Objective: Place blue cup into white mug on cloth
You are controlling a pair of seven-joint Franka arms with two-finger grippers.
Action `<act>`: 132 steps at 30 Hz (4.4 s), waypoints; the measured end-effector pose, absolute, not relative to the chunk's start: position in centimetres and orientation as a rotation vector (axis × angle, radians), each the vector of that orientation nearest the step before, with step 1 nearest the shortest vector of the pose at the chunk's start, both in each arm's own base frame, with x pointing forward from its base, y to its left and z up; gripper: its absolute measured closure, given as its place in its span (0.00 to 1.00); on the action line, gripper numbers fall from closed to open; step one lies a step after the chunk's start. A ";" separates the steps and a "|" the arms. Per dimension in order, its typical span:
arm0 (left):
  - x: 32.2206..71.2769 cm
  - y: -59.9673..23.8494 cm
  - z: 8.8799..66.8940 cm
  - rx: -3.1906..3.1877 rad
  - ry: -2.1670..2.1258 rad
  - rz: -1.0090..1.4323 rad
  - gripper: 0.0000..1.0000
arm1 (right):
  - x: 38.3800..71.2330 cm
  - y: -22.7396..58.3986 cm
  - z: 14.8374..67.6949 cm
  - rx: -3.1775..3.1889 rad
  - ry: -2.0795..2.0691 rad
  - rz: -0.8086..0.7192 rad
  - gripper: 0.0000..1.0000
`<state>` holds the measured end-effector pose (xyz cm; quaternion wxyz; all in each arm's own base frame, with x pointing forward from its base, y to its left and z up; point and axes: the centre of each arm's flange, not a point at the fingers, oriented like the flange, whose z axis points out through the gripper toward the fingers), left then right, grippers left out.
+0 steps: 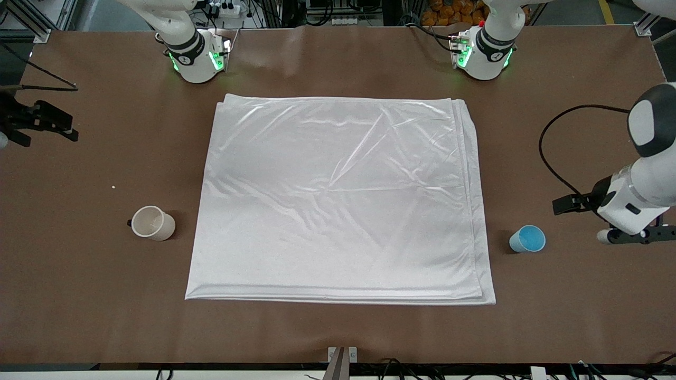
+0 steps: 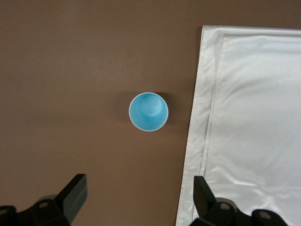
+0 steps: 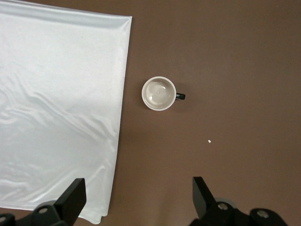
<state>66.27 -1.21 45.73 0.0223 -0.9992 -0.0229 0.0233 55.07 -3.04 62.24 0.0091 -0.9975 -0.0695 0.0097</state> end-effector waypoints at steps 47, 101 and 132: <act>68.5 3.1 24.1 -3.134 -0.122 0.005 0.04 | 60.8 -8.0 40.5 -2.672 -1.597 0.028 0.00; 66.8 -11.3 40.8 -3.087 0.229 -0.134 0.96 | 61.6 -11.2 23.1 -2.249 -2.224 0.021 0.00; 62.1 -20.4 52.0 -3.151 0.419 -0.141 0.96 | 61.5 -11.0 21.9 -2.234 -2.222 0.019 0.81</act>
